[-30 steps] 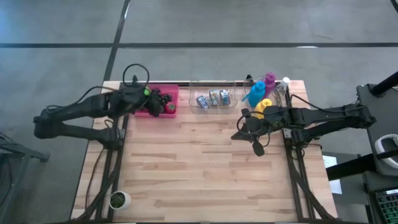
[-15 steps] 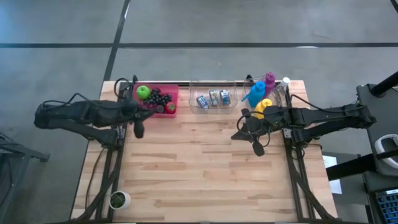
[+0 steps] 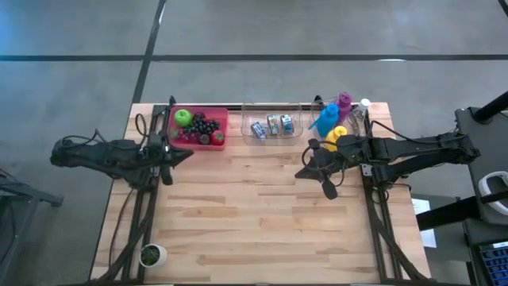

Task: Pick & Place Food Item
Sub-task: Return to Home Position

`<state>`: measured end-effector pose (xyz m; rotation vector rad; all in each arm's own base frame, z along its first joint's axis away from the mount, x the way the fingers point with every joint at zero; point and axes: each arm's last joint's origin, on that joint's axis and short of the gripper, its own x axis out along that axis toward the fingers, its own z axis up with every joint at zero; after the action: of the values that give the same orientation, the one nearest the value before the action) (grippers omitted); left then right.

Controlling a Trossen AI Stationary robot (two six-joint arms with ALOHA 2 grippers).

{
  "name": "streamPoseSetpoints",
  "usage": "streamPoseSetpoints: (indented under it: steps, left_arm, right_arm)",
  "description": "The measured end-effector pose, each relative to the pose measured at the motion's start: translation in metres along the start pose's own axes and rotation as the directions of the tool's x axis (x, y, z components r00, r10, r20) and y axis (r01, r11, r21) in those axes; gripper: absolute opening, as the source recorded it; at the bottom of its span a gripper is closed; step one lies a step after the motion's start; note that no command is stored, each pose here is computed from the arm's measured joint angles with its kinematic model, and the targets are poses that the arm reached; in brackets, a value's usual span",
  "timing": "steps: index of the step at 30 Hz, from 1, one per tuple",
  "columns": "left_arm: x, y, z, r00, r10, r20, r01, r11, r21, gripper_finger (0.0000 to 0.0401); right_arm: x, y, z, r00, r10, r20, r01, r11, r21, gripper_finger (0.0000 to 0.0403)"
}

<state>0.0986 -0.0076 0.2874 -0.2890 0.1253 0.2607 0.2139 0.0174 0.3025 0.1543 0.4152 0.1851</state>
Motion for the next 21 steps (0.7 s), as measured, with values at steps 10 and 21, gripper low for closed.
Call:
streamPoseSetpoints:
  steps: [10, 21]
  left_arm:
    - [-0.015, 0.02, -0.034, 0.995, -0.039, 0.089, 0.043, 0.998, -0.042, 0.0001]
    - [-0.017, 0.027, -0.057, 0.988, -0.088, 0.129, 0.089, 0.996, -0.004, 0.0001]
  right_arm:
    - [0.0, 0.0, 0.001, 1.0, 0.002, 0.009, -0.002, 1.0, -0.017, 0.0008]
    - [-0.036, 0.007, 0.01, 0.992, 0.022, 0.126, -0.016, 0.999, -0.047, 0.0008]
